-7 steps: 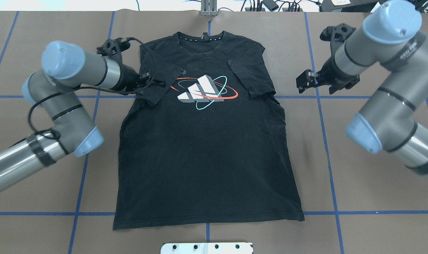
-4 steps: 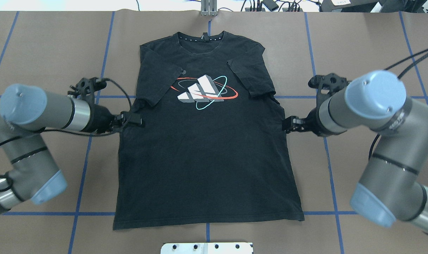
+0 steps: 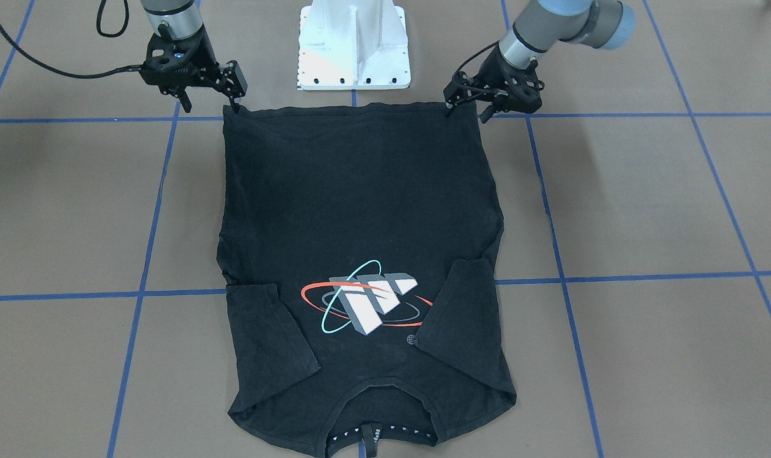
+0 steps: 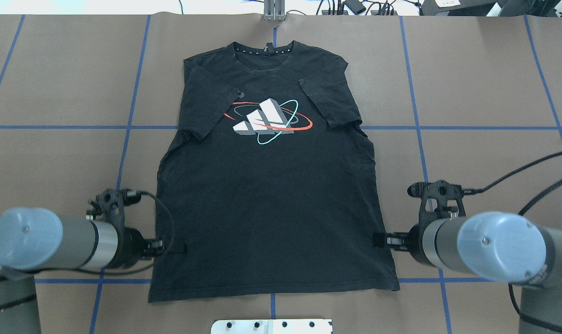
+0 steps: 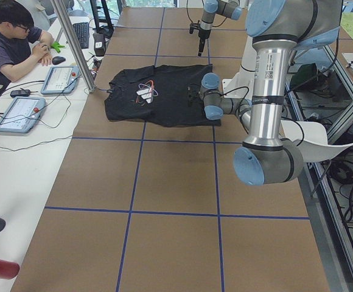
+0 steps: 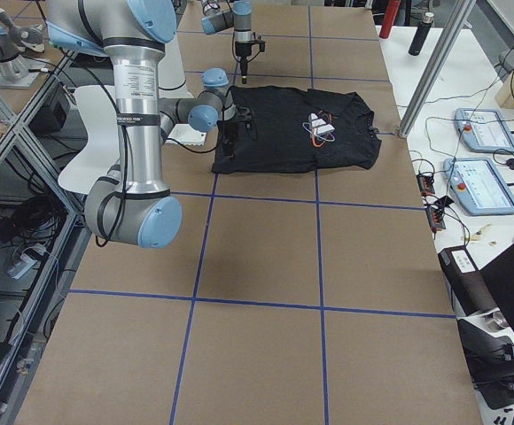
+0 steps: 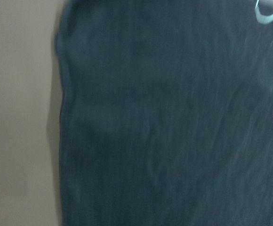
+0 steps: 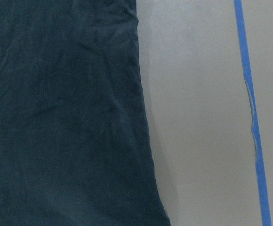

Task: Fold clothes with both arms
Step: 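Move both grippers down to the shirt's bottom hem corners nearest the robot, then grasp the bottom hem corners with both grippers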

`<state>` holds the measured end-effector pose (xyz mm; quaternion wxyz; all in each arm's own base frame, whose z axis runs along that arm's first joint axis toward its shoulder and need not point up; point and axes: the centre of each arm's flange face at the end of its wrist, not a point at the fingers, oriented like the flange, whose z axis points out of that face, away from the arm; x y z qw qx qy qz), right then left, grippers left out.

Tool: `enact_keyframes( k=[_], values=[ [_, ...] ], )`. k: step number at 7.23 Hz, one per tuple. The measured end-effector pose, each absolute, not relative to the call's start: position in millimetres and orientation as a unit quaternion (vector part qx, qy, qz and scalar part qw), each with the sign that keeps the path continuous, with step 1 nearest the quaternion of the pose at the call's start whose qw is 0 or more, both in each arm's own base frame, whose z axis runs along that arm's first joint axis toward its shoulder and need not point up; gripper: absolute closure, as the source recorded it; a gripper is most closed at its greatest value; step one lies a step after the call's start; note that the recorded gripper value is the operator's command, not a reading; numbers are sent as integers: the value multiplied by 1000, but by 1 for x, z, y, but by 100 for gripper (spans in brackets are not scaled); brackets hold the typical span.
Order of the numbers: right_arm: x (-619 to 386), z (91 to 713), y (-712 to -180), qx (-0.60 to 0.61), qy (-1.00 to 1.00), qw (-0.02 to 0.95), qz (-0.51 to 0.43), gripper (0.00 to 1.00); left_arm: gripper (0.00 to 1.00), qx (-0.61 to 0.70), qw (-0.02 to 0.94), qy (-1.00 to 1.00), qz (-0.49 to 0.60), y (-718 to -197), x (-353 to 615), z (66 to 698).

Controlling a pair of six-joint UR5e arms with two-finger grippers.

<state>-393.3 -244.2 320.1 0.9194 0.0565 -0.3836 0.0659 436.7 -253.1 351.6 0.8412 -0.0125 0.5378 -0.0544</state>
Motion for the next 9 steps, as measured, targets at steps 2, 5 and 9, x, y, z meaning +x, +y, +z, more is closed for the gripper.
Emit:
enact_keyframes(
  k=[2, 5, 9],
  values=[
    [-396, 317, -223, 52, -387, 918, 64, 0, 0, -24, 855, 514, -56, -217, 445, 369],
    [-394, 313, -220, 52, -391, 916, 64, 0, 0, -25, 863, 501, -54, -208, 447, 384],
    [-394, 313, -220, 52, -392, 916, 64, 0, 44, -31, 869, 491, -47, -199, 456, 396]
  ],
)
